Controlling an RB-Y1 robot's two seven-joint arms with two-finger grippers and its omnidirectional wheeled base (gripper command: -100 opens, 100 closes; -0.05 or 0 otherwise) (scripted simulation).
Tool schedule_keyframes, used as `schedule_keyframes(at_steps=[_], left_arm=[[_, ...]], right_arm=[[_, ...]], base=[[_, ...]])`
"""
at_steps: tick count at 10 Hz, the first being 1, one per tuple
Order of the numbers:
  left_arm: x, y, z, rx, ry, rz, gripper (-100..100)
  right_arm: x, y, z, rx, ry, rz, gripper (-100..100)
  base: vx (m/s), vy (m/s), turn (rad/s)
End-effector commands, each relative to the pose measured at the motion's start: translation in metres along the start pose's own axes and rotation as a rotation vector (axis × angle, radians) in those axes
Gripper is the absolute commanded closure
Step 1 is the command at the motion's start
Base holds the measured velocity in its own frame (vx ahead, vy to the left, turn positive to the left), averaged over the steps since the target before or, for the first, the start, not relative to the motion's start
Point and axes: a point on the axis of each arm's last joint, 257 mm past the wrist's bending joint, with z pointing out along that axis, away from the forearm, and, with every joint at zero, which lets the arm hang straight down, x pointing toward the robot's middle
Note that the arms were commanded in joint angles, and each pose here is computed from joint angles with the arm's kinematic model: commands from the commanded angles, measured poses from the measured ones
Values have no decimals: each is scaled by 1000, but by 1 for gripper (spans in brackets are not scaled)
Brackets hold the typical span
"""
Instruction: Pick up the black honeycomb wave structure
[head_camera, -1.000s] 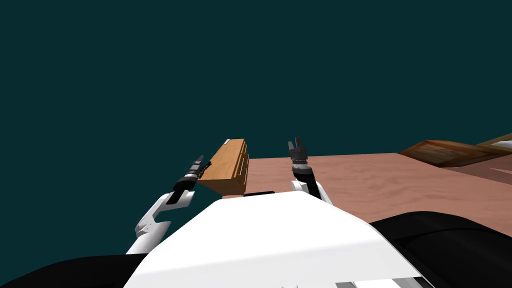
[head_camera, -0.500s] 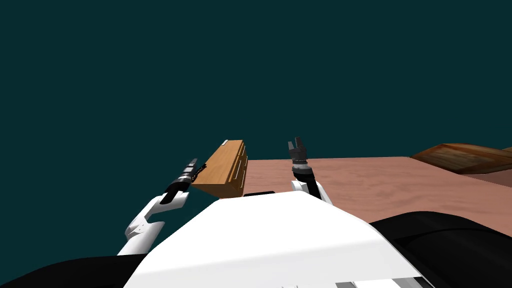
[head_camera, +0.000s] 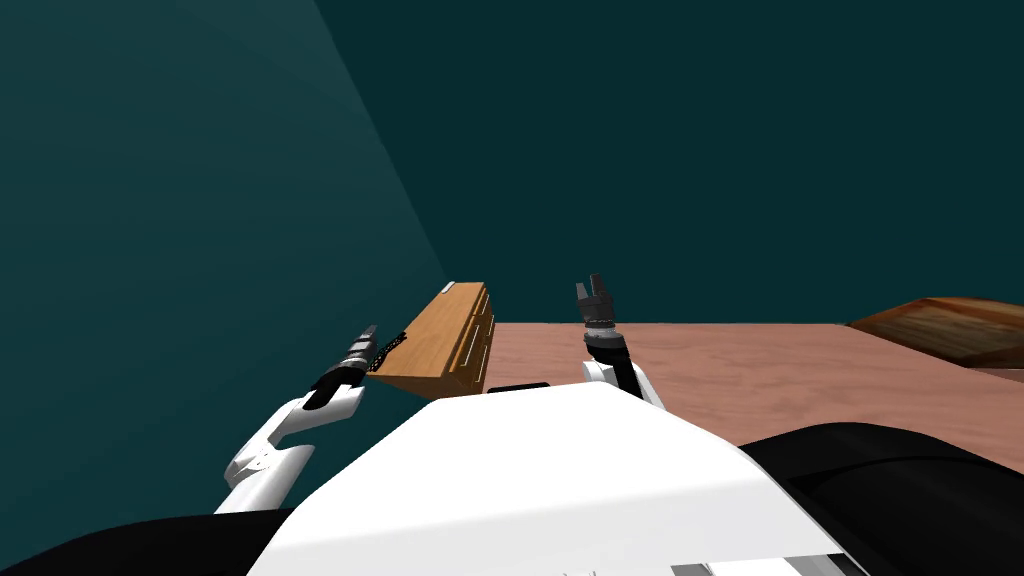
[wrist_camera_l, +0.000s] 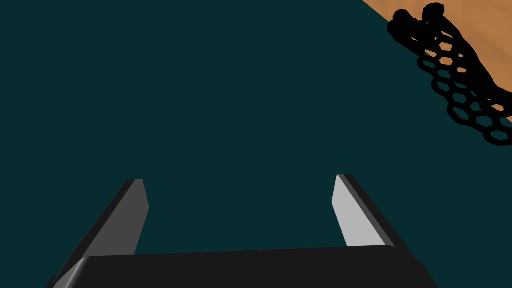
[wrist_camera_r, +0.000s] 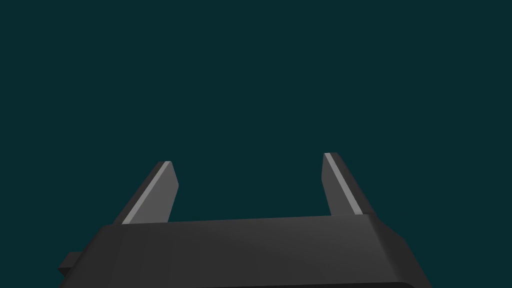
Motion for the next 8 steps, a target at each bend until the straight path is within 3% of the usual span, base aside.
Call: schedule_keyframes(at_steps=[1, 2, 4, 6, 7, 8], left_arm=[[-15, 21, -1, -45, -22, -20, -100], [-33, 32, 0, -84, -53, -58, -100], [-36, 43, -1, -107, -60, -59, -100], [-71, 80, -6, -206, -130, -151, -100], [-73, 87, -8, -221, -135, -152, -100], [-87, 104, -12, -264, -168, -204, -100]], right_arm=[[0, 0, 0, 0, 0, 0, 0], [0, 0, 0, 0, 0, 0, 0], [0, 0, 0, 0, 0, 0, 0], [0, 0, 0, 0, 0, 0, 0], [0, 0, 0, 0, 0, 0, 0], [0, 0, 0, 0, 0, 0, 0]], base=[[129, -70, 38], [123, -99, 61], [71, -57, 22], [161, -47, 84], [162, -63, 54], [155, -57, 64]])
